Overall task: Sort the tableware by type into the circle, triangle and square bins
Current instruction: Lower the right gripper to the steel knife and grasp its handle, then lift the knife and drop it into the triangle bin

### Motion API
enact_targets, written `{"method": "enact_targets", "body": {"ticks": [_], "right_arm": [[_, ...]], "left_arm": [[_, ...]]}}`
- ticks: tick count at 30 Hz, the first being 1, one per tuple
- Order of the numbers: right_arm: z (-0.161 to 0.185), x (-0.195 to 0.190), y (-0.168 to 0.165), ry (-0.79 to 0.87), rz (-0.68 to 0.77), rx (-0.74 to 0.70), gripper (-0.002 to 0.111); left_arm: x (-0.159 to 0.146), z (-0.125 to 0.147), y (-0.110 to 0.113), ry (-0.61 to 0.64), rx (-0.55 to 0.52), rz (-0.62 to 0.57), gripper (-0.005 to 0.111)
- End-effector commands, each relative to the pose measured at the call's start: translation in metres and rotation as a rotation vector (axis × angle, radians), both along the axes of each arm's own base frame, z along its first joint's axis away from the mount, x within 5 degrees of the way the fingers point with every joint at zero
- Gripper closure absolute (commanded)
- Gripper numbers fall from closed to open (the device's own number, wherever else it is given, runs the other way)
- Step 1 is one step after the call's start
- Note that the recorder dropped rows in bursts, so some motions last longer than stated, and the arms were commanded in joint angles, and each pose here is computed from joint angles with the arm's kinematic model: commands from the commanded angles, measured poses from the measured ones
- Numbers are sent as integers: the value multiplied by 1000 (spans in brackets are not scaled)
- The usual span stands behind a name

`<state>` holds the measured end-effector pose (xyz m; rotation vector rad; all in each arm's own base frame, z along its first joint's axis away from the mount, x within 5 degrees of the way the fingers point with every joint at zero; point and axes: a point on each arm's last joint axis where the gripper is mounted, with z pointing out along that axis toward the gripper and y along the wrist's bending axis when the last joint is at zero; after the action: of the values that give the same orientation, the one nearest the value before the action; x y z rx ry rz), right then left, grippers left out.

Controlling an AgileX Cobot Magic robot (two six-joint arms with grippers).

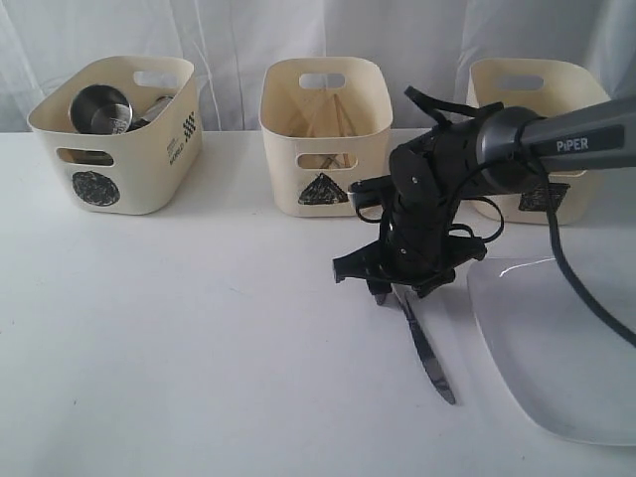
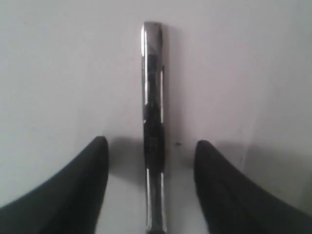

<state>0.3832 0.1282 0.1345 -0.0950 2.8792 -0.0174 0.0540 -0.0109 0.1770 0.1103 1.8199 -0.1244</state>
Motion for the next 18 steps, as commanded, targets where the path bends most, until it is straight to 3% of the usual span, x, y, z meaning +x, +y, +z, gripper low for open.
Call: {"method": "enact_targets", "body": {"ticks": [1,5,12,18], "right_arm": [[-12,0,-1,31,4,-4,57],[-17,0,-1,37,5,-7,61],[-17,-1,-2,58,3,-17,105],[0,-1,-2,10,3,3,108]], "left_arm": [[0,-1,0,-4,-5,-4,107],[0,-1,0,-4,-5,-4,107],[0,-1,0,-4,-5,-4,107],[0,-1,0,-4,-5,-4,107]]}}
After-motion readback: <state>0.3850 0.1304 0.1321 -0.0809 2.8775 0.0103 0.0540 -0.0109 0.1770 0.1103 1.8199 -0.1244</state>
